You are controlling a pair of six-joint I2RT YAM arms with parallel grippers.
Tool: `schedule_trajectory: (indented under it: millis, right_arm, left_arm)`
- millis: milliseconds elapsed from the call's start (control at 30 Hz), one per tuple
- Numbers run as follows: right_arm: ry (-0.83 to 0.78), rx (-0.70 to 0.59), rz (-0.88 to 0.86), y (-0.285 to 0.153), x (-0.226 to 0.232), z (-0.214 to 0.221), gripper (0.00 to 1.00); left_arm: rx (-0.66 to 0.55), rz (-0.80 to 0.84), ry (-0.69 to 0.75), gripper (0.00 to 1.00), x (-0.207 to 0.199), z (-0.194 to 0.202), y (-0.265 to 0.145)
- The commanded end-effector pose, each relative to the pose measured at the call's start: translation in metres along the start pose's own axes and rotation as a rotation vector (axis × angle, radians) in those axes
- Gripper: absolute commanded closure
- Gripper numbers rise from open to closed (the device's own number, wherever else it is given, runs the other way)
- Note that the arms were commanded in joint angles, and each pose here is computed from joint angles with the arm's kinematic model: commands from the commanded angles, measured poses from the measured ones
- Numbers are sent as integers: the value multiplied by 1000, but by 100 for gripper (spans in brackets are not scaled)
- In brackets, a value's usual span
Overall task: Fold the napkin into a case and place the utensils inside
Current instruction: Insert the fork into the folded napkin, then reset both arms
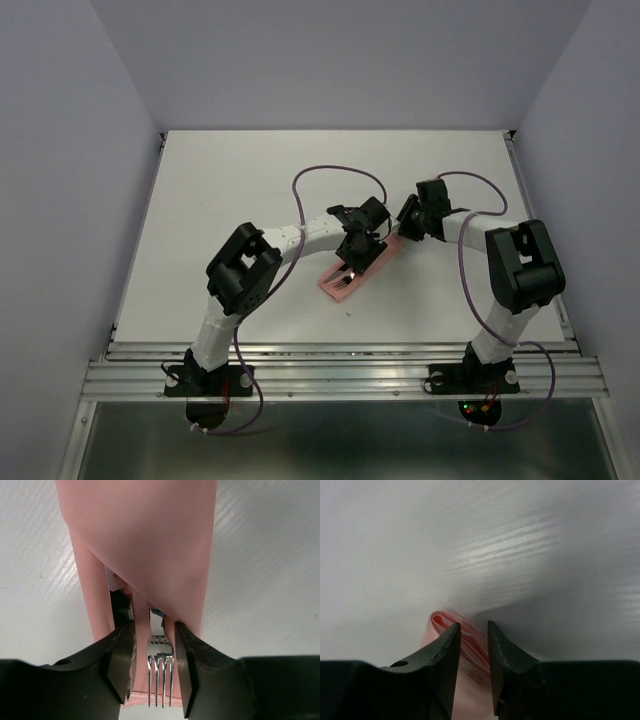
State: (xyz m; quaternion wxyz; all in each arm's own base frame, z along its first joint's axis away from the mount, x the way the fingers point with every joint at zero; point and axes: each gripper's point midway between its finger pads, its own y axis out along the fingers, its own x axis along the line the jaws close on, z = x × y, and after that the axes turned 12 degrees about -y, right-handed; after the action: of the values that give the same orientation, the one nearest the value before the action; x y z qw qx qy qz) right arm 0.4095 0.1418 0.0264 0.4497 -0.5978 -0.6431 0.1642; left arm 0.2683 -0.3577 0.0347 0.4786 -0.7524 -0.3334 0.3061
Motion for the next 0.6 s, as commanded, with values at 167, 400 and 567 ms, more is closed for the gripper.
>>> schedule_trajectory:
  millis: [167, 400, 567]
  right_arm:
    - [13, -172, 262, -56, -33, -46, 29]
    - [41, -371, 367, -120, -38, -95, 0]
    - [36, -489, 433, -163, -45, -116, 0]
  left_arm:
    - [-119, 2, 4, 45, 1, -19, -58]
    - [-267, 32, -40, 44, 14, -37, -120]
    - [-418, 27, -124, 45, 36, -63, -165]
